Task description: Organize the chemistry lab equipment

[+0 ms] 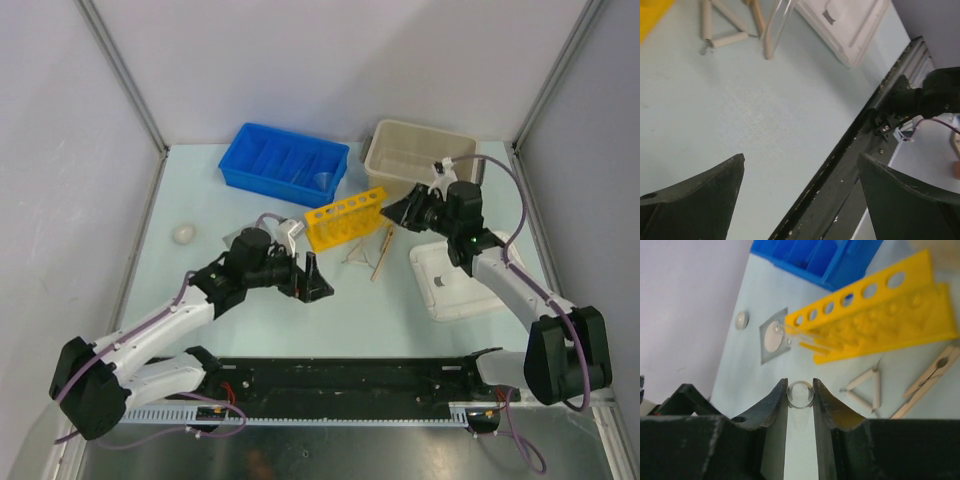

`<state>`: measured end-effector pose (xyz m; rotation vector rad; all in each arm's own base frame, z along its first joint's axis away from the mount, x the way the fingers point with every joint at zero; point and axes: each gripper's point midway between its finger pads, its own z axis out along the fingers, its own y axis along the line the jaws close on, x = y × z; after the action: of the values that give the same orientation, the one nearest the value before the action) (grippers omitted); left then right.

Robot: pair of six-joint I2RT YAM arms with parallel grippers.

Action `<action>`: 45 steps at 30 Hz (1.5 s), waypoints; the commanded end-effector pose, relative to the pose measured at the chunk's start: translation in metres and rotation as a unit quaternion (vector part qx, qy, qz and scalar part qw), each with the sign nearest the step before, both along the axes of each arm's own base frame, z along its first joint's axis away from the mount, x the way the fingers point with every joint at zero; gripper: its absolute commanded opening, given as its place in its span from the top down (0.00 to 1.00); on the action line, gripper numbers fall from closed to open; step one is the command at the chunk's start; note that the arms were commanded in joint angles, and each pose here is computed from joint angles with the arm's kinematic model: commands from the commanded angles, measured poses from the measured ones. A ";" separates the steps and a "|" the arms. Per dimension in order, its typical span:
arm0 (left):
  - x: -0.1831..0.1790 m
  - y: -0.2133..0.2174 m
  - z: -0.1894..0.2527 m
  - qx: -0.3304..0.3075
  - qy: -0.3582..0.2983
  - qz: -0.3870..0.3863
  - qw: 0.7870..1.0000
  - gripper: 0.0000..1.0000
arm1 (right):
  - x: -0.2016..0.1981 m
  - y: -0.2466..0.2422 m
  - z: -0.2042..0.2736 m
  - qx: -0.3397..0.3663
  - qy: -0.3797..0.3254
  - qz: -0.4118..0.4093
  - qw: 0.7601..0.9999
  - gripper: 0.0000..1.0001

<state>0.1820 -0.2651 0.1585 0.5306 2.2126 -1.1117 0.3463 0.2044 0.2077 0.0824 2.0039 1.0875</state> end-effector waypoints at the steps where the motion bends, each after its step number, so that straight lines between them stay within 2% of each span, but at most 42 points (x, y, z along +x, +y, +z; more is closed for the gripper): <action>1: 0.017 0.019 0.014 0.046 -0.049 0.024 0.997 0.01 | 0.023 -0.023 0.034 -0.080 -0.077 -0.054 0.992 0.80; 11: 0.019 0.057 0.019 0.112 -0.104 0.062 0.986 0.01 | 0.058 -0.017 0.081 -0.154 -0.185 -0.086 0.967 0.79; 20: 0.024 0.067 0.030 0.116 -0.126 0.091 0.981 0.01 | 0.076 0.013 0.095 -0.210 -0.242 -0.080 0.944 0.78; 34: 0.020 0.065 0.030 0.108 -0.121 0.083 0.983 0.01 | 0.086 0.054 0.089 -0.221 -0.253 -0.061 0.940 0.77; 45: 0.019 0.065 0.031 0.106 -0.122 0.085 0.983 0.01 | 0.092 0.069 0.072 -0.245 -0.247 -0.046 0.936 0.77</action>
<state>0.1976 -0.1993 0.1743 0.5278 2.1771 -0.6829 0.4275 0.2678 0.2557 -0.3260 1.8009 0.4810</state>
